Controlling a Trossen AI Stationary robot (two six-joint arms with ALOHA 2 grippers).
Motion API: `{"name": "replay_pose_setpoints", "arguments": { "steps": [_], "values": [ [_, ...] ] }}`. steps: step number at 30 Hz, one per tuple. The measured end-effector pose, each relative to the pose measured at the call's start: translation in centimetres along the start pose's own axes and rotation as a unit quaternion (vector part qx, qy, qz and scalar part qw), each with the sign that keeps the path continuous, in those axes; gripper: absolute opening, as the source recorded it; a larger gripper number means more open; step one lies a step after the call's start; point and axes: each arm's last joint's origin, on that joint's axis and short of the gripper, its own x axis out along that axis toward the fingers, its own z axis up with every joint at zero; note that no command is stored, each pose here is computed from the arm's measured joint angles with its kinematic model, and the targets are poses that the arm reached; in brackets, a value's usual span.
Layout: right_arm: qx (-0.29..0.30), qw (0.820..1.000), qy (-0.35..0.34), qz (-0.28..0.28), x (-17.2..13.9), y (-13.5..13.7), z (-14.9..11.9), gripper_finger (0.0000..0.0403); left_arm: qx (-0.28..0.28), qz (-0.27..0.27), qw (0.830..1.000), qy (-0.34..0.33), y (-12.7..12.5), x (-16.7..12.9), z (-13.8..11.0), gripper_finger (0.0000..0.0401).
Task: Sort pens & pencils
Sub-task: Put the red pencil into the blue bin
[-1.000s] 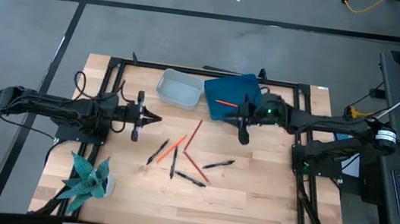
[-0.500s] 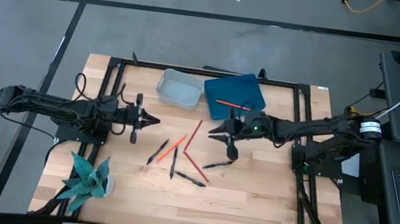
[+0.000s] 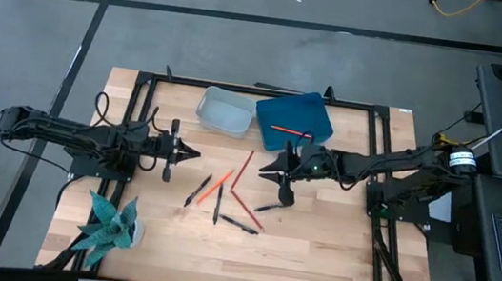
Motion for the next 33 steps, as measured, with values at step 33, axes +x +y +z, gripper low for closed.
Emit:
{"name": "replay_pose_setpoints", "arguments": {
  "steps": [33],
  "values": [
    [0.113,0.965,0.227,-0.06,7.3,6.6,2.7,0.0074,0.001,-0.006,0.999,0.04,-0.1,0.0,-0.8,0.0014]
  ]
}}
